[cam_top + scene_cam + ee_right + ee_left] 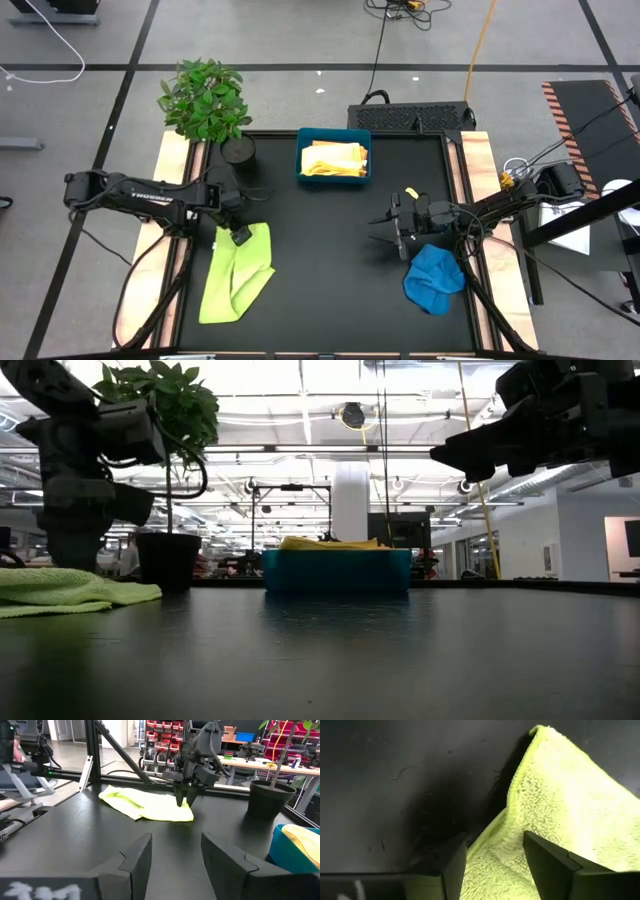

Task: Fold microfiber towels
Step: Fold the green microfiber towel

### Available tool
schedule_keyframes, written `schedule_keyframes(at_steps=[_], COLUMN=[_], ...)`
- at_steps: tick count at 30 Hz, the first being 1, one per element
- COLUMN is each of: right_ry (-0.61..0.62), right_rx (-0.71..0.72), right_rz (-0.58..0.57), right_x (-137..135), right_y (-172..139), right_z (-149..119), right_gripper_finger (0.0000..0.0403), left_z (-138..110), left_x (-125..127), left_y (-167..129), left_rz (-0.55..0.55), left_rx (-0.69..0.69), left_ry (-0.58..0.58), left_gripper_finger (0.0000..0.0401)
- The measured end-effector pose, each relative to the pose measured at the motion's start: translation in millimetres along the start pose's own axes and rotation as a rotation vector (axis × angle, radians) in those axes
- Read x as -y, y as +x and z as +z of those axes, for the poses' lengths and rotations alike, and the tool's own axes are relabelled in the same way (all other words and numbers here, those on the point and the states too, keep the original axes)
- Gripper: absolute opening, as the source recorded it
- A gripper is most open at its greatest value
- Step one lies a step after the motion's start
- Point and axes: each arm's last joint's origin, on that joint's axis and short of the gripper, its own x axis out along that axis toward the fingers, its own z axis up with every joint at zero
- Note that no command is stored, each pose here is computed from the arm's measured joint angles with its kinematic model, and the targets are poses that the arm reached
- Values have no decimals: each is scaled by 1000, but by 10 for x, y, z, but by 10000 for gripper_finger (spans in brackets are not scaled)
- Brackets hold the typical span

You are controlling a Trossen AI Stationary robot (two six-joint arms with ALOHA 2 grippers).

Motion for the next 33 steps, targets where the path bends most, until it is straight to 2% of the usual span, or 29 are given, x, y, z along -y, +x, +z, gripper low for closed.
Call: schedule_keyframes(at_steps=[4, 9, 11, 14, 23, 30, 33], right_ry=[-2, -3, -2, -6, 5, -1, 76], right_rx=[0, 4, 14, 26, 58, -13, -52], right_rz=[0, -3, -4, -4, -2, -10, -55], right_x=[1, 2, 2, 3, 2, 6, 106], right_y=[0, 0, 0, 0, 56, 470, 678], right_z=[0, 4, 13, 25, 99, 107, 55], right_gripper_finger=[164, 164, 164, 164, 164, 164, 164], left_z=[-6, 95, 152, 258, 536, 631, 636], left_x=[3, 97, 142, 218, 474, 681, 745], left_y=[12, 7, -3, -57, -350, -567, -619], left_rz=[11, -72, -123, -174, -221, -232, -217], left_rx=[14, 128, 185, 294, 579, 713, 745], left_ry=[15, 115, 138, 167, 294, 378, 398], left_gripper_finger=[155, 36, 12, 11, 4, 3, 2])
